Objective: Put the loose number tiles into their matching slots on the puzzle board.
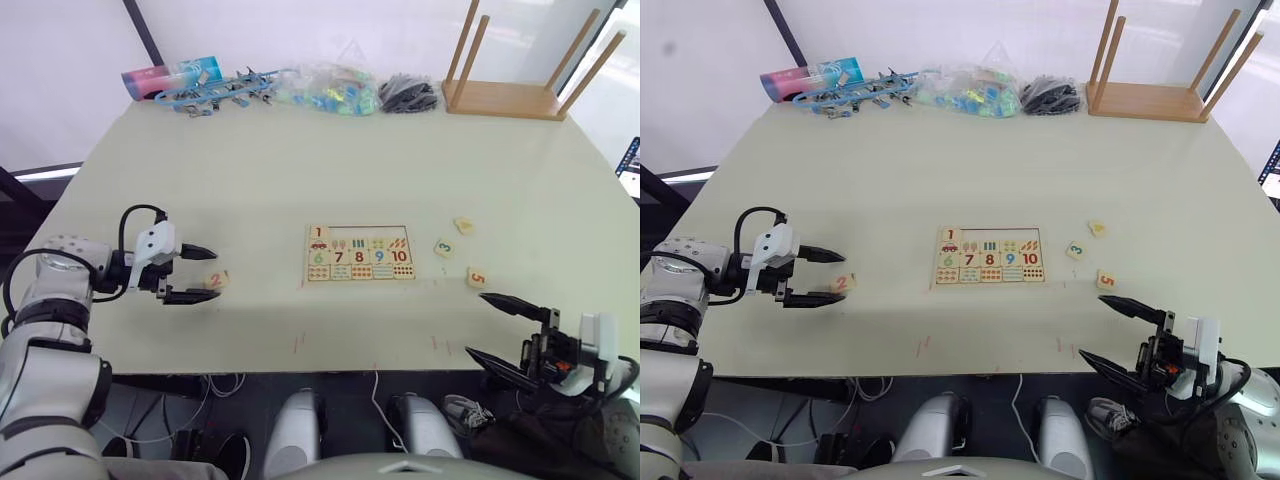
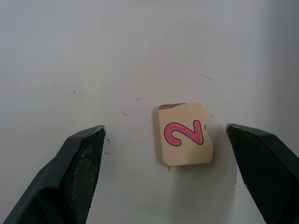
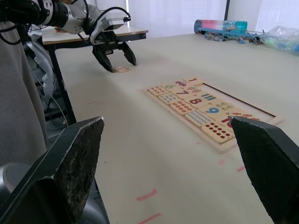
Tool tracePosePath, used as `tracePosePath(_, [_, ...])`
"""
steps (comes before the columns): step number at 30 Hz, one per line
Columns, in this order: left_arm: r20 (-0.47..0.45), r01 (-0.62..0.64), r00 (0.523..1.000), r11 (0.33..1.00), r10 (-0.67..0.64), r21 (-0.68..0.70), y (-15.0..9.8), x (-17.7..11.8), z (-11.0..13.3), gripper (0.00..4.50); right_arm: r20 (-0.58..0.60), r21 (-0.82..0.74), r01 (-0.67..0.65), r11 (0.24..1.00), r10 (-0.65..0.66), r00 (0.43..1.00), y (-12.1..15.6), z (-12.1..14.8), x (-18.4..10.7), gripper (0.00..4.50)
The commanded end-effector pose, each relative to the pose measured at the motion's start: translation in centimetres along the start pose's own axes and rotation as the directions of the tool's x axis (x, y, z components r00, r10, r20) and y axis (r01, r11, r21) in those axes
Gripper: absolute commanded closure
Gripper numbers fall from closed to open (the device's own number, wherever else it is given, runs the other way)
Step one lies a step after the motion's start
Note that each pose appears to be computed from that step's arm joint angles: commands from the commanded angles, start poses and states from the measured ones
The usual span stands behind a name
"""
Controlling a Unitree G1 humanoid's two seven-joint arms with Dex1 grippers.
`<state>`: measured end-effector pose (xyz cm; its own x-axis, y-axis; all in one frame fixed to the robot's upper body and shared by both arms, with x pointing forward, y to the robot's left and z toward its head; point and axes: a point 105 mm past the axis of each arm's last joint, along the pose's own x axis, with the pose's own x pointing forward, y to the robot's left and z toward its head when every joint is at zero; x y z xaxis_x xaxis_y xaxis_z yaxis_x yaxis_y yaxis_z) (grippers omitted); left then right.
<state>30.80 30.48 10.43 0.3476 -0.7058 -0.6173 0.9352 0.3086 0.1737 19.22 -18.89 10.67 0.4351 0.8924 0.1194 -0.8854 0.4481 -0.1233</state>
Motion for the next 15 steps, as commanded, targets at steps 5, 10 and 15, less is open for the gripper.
tracePosePath(5, [-0.03, 0.044, 0.999, 0.999, -0.044, 0.007, -0.4, -0.3, -0.2, 2.27, 0.012, -0.044, -0.002, 0.999, 0.002, 1.0, -0.1, 1.1, 0.0, 0.0])
tracePosePath(10, [-0.018, 0.042, 0.999, 0.999, -0.042, 0.011, -0.4, -0.2, -0.1, 3.55, 0.009, -0.045, -0.001, 0.999, 0.002, 1.0, -0.1, 1.1, -0.1, 0.0])
tracePosePath(15, [0.017, 0.042, 0.999, 0.998, -0.042, 0.039, 0.0, 0.0, 1.0, 3.55, 0.012, -0.042, -0.003, 0.999, 0.004, 1.0, -0.1, 1.1, -0.1, 0.0])
